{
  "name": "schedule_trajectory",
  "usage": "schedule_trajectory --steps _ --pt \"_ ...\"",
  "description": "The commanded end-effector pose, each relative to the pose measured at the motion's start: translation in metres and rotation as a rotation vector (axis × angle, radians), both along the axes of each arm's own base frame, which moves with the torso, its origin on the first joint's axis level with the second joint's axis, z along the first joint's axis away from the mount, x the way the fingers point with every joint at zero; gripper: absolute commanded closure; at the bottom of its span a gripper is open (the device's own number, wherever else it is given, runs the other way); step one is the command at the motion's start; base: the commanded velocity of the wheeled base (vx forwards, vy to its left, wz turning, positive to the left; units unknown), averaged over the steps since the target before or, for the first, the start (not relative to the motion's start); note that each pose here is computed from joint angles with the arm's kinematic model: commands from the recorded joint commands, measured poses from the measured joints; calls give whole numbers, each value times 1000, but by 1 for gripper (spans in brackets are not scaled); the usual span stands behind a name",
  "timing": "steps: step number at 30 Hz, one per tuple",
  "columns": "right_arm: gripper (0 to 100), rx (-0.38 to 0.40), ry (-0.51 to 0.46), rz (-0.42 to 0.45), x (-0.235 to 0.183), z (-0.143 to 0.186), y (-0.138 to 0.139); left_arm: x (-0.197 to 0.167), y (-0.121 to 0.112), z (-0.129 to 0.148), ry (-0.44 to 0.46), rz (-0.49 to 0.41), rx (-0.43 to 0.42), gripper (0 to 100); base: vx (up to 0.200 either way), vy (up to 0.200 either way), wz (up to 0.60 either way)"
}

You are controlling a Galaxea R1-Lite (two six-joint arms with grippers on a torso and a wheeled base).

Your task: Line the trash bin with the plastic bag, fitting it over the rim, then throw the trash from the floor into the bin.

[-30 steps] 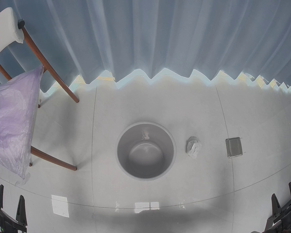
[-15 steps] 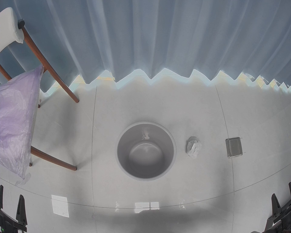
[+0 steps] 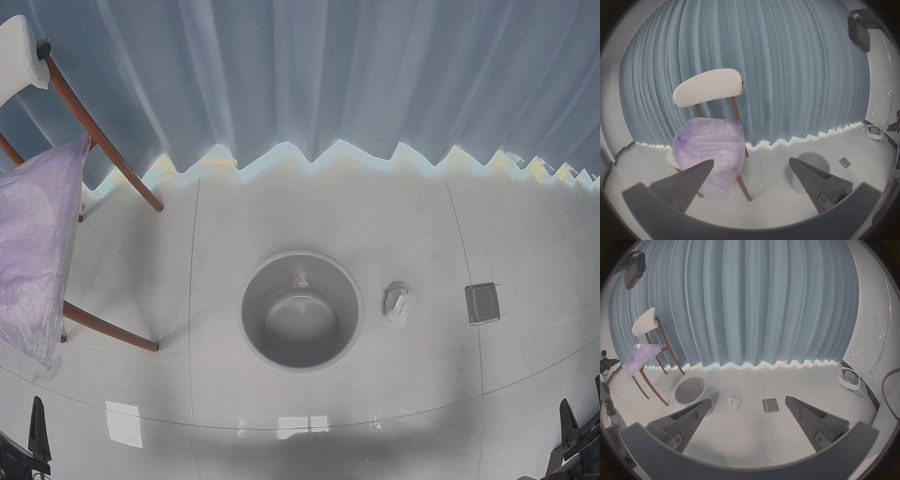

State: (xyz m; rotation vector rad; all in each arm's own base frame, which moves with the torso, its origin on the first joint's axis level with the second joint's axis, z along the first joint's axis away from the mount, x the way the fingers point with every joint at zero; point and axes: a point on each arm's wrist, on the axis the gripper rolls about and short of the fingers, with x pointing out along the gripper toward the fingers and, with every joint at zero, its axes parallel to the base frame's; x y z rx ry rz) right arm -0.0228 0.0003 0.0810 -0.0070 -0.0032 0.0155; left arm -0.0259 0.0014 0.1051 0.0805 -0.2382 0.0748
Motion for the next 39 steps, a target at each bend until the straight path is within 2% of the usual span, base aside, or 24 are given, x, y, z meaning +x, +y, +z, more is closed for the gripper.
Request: schedule_trajectory --steps 1,5,11,16,21,30,39 --pt "0 -1 -1 0 0 -5 0 0 0 -5 6 5 44 0 0 0 0" --pt "0 1 -1 0 0 -5 0 -1 0 1 59 -1 68 0 0 0 0" --pt "0 -1 -1 0 0 -5 0 -4 0 33 64 -15 68 0 0 0 0" --pt "0 -1 -1 0 0 -5 0 -1 1 47 89 -34 70 0 0 0 0" --pt "0 1 -1 0 0 -5 0 3 2 63 152 -85 67 0 0 0 0" --pt "0 1 -1 0 0 -5 0 26 0 79 261 -121 70 0 0 0 0" --pt "0 -1 -1 0 0 -5 0 48 -3 90 329 -148 75 0 0 0 0"
